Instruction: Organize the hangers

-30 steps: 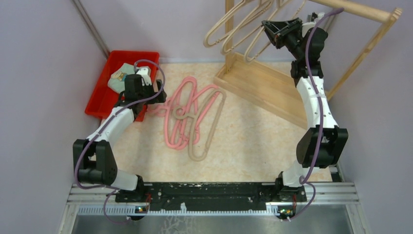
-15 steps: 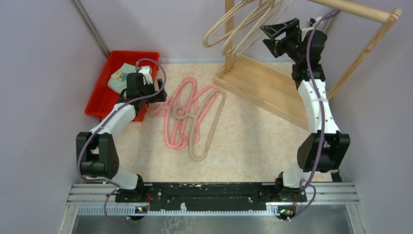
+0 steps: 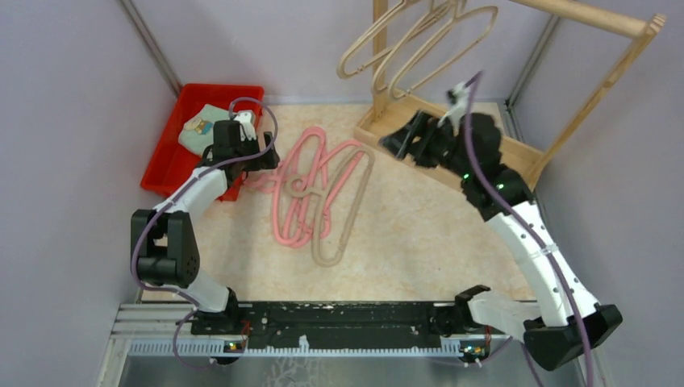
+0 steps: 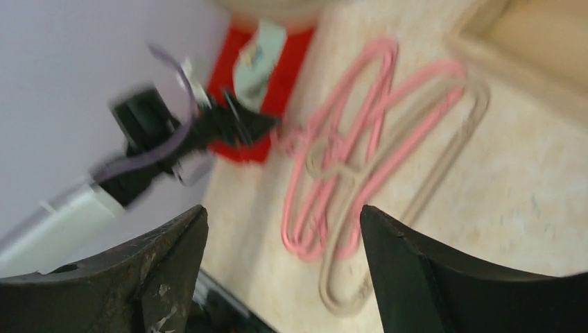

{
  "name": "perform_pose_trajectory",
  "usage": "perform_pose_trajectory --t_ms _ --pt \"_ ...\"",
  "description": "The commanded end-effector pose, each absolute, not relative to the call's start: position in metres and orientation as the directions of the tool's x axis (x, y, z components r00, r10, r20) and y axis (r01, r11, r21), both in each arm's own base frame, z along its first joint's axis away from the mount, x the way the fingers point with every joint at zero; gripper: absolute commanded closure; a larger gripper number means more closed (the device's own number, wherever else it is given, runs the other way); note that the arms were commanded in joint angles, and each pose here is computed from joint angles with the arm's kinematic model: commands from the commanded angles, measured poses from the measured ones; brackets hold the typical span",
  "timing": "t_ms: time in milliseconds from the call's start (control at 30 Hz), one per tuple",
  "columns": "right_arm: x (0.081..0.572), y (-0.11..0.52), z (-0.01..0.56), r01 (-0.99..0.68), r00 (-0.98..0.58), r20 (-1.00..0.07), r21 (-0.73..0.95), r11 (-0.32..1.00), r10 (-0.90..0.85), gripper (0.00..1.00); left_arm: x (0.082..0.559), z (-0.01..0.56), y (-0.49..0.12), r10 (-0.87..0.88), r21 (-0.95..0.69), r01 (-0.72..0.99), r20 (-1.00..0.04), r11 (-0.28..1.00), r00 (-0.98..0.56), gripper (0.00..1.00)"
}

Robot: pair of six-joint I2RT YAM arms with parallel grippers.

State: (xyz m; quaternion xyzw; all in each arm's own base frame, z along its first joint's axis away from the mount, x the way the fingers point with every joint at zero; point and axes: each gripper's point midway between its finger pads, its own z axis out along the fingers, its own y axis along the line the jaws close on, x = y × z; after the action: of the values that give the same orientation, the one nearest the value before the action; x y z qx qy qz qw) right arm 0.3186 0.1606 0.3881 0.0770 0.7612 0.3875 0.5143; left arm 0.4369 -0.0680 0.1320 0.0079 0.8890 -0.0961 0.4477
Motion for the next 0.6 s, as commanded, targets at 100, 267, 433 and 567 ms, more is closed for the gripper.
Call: perform_pose_trajectory --t_ms 100,267,433,567 --pt "0.249 0.242 0.251 -0.304 -0.670 -0.733 0.413 0.858 0.116 0.21 0.441 0.141 -0.073 -0.085 -0.193 0.122 -0.802 0.974 -0.591 0.00" --pt "0.237 0.319 0.199 -0.415 -0.708 -0.701 0.309 0.856 -0.090 0.23 0.438 0.141 -0.067 -0.103 -0.196 0.096 -0.802 0.976 -0.588 0.00" --pt "0.256 0.364 0.147 -0.378 -0.751 -0.649 0.266 0.887 -0.125 0.26 0.441 0.154 -0.052 -0.196 -0.294 0.072 -0.781 0.953 -0.592 0.00" --pt "0.268 0.380 0.109 -0.312 -0.786 -0.612 0.269 0.911 -0.088 0.30 0.438 0.162 -0.045 -0.224 -0.323 0.069 -0.779 0.944 -0.585 0.00"
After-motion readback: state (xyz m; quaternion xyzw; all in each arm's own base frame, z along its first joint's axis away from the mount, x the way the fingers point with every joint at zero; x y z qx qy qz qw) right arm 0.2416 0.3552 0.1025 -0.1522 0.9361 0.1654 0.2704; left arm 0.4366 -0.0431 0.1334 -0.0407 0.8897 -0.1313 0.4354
